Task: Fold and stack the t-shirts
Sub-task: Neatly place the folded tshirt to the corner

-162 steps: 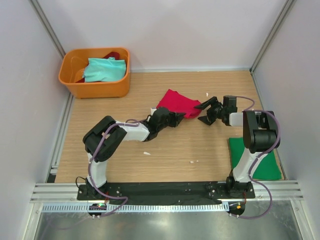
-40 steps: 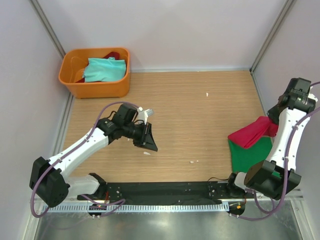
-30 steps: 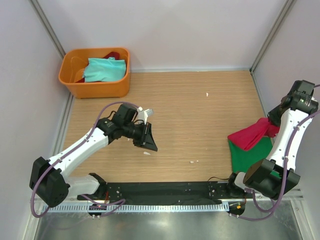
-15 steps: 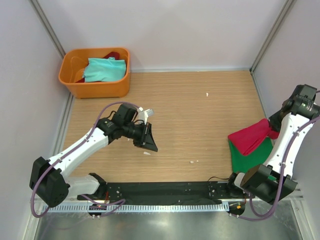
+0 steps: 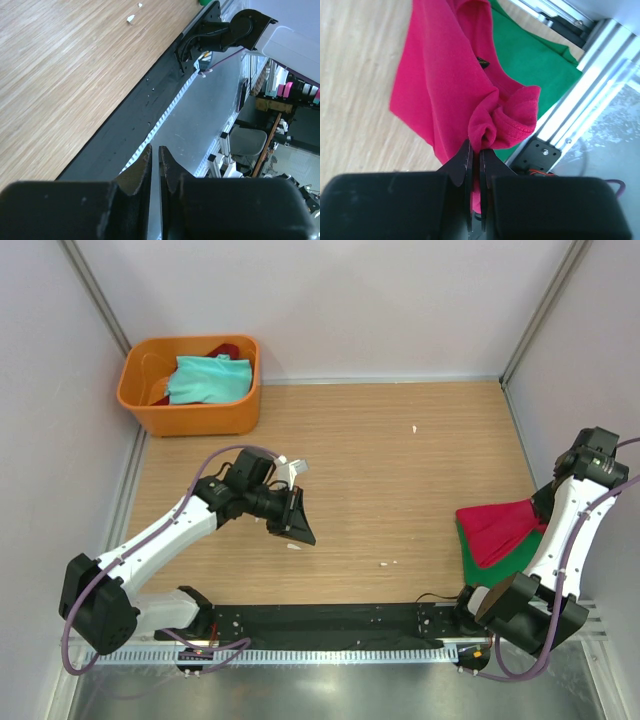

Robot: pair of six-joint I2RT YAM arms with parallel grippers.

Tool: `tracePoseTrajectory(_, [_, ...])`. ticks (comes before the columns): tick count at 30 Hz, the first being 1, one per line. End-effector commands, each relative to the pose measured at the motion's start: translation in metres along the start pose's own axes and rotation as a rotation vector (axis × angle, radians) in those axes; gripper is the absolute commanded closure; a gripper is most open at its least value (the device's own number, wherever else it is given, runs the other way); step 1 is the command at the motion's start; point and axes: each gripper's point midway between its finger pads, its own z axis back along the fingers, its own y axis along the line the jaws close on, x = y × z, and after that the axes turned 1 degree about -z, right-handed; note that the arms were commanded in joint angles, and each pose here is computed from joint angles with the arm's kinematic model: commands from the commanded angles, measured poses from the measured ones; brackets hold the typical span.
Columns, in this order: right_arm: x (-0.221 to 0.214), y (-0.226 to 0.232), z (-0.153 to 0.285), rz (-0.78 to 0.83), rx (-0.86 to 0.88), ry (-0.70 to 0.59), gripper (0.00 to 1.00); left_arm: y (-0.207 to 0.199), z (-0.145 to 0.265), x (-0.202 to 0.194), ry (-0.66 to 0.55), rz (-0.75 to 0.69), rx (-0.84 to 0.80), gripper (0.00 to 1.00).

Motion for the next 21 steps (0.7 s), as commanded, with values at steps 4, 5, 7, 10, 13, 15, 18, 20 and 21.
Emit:
tracePoseTrajectory(4, [-0.006,-0.029,-0.009,0.009,-0.133,-0.04,0.98,-0.009,0.005,-0.001,-0.005,-0.031,-0.048,0.91])
tracePoseTrajectory(5, [-0.007,-0.032,-0.01,-0.008,-0.145,-0.044,0.98,-0.009,0.004,-0.001,-0.002,-0.031,-0.049,0.91])
tracePoseTrajectory(7, [-0.007,-0.039,-0.011,-0.026,-0.178,-0.043,0.98,-0.009,0.004,-0.002,-0.001,-0.028,-0.049,0.91])
tracePoseTrajectory(10, [-0.012,-0.044,-0.015,-0.05,-0.204,-0.022,0.98,-0.009,0.004,-0.003,0.003,-0.028,-0.053,0.91])
tracePoseTrajectory(13, [-0.021,-0.055,-0.021,-0.087,-0.252,0.001,0.98,-0.009,0.004,-0.003,0.002,-0.028,-0.052,0.91])
tracePoseTrajectory(15, [-0.024,-0.06,-0.023,-0.104,-0.273,0.003,0.97,-0.009,0.005,-0.003,0.003,-0.029,-0.055,0.91])
tracePoseTrajectory(18, [-0.024,-0.066,-0.022,-0.117,-0.308,0.001,0.96,-0.009,0.004,-0.004,0.006,-0.03,-0.058,0.92])
tracePoseTrajectory(20, [-0.026,-0.069,-0.023,-0.127,-0.324,0.002,0.95,-0.008,0.003,-0.004,0.006,-0.025,-0.059,0.92])
tracePoseTrajectory(21, [-0.026,-0.07,-0.023,-0.132,-0.332,0.002,0.95,-0.008,0.003,-0.005,0.01,-0.026,-0.063,0.92])
